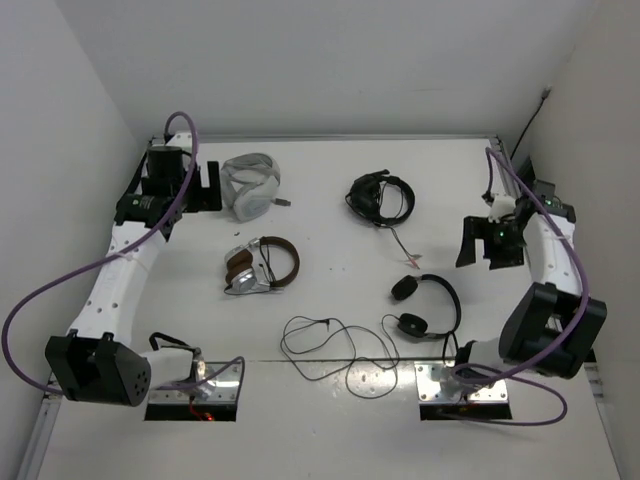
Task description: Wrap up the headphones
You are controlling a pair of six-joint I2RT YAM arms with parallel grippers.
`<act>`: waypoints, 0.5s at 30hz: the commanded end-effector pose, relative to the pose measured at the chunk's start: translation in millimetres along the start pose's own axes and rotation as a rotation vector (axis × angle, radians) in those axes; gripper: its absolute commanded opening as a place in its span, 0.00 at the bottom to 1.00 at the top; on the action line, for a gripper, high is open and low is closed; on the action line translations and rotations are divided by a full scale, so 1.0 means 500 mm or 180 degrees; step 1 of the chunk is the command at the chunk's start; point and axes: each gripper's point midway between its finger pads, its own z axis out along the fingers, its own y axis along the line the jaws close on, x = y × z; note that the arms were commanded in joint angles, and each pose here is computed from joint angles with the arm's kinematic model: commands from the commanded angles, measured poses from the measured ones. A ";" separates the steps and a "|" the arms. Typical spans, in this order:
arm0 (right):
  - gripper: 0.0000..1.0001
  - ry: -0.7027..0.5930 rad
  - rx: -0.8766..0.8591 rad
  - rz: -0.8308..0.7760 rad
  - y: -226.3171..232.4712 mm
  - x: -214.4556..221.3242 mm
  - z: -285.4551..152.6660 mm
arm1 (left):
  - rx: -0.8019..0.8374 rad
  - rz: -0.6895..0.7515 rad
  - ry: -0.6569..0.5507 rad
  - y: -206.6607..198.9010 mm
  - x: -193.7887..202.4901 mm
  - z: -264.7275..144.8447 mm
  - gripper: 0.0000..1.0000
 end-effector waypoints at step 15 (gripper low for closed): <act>0.59 0.1145 0.0318 -0.0277 -0.067 0.108 0.126 | -0.0356 0.0090 -0.0114 0.052 0.035 -0.019 1.00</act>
